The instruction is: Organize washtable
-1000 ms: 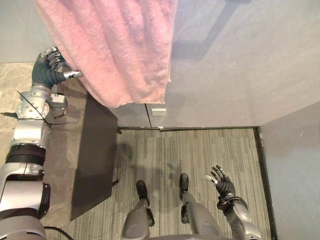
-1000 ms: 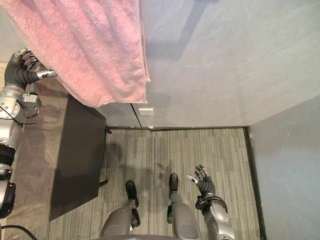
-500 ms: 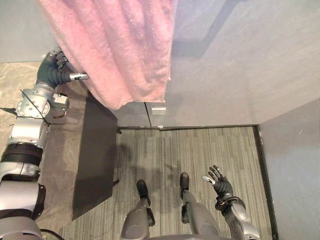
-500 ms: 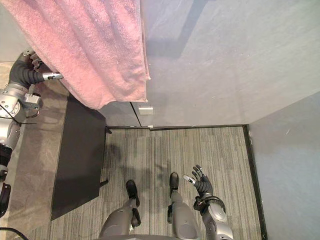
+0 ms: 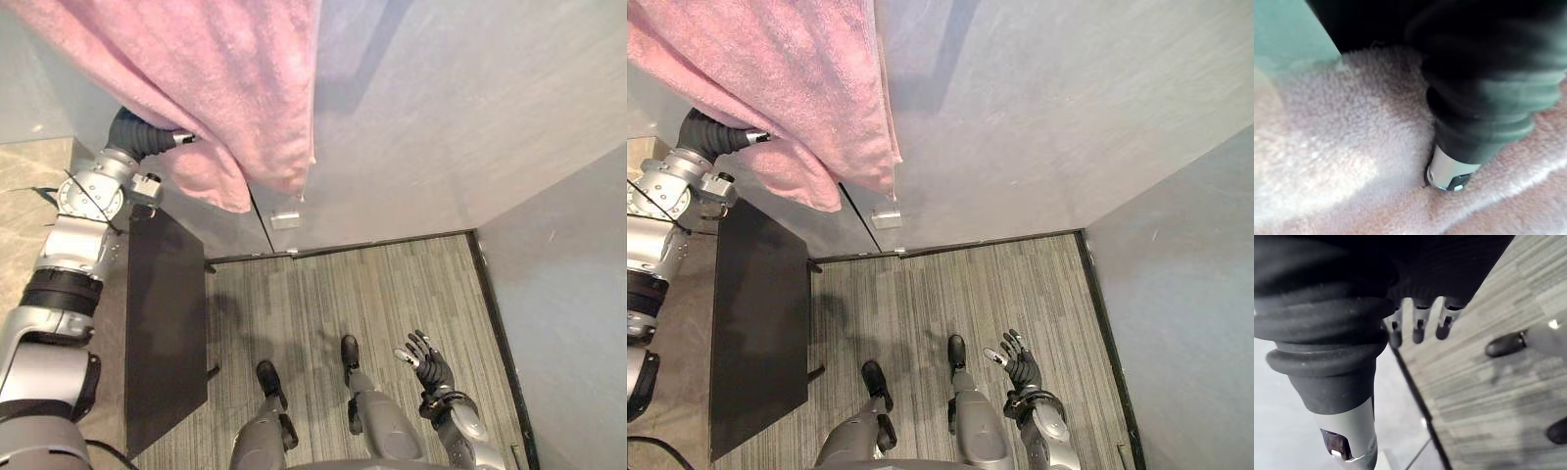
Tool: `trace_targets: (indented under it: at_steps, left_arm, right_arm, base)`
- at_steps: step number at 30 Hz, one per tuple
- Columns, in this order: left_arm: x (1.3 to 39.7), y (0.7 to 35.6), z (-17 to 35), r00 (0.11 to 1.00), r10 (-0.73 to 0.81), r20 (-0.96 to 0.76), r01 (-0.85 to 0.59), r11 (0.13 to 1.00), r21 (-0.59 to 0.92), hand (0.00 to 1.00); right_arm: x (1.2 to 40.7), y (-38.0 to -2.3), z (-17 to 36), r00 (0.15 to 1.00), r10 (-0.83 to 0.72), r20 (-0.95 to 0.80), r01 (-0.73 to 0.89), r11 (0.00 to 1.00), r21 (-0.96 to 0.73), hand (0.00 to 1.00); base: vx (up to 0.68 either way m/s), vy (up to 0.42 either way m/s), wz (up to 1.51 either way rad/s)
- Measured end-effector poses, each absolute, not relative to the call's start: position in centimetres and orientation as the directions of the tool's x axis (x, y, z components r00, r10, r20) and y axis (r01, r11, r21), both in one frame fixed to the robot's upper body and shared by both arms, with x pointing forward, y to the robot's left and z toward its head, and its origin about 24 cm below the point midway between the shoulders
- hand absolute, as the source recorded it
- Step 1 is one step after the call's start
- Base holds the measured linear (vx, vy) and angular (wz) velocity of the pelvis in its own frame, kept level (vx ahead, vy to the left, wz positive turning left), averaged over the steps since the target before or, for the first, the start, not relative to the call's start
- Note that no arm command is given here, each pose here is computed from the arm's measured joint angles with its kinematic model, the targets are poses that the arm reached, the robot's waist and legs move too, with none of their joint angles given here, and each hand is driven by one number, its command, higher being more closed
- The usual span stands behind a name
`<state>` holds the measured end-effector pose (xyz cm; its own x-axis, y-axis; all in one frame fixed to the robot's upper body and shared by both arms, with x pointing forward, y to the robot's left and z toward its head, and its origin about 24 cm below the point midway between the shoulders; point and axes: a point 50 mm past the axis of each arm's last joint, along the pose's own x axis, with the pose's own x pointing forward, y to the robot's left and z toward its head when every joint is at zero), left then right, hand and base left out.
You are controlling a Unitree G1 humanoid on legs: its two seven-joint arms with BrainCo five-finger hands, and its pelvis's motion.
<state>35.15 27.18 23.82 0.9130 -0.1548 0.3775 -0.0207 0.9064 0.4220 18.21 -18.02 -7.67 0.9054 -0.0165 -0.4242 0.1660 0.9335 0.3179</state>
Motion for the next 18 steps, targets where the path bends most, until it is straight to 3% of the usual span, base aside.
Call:
trace_targets:
  at_steps: [4,8,13,18]
  left_arm:
    - [35.4,26.8,23.4,0.914,-0.146,0.378,-0.018,0.917,0.398,1.0]
    - [35.6,26.6,23.1,0.916,-0.141,0.375,-0.016,0.923,0.385,1.0]
    - [35.6,26.7,22.9,0.919,-0.138,0.369,-0.015,0.923,0.385,1.0]
    - [35.6,26.7,22.4,0.924,-0.139,0.356,-0.006,0.926,0.377,1.0]
  right_arm:
    - [21.6,-18.3,-2.6,0.981,0.009,-0.194,0.064,0.927,0.368,0.0]
    - [24.6,-17.9,3.0,0.991,0.124,0.041,-0.13,0.928,0.35,0.0]
    - [29.6,-17.8,13.1,0.888,0.323,0.328,-0.373,0.923,0.1,0.0]
    - [31.9,-14.9,18.6,0.78,0.464,0.421,-0.506,0.863,-0.014,0.0]
  base:
    - [0.01,-0.001,-0.03]
    - [0.04,0.003,-0.01]
    - [0.03,0.0,0.04]
    - [0.0,-0.003,0.02]
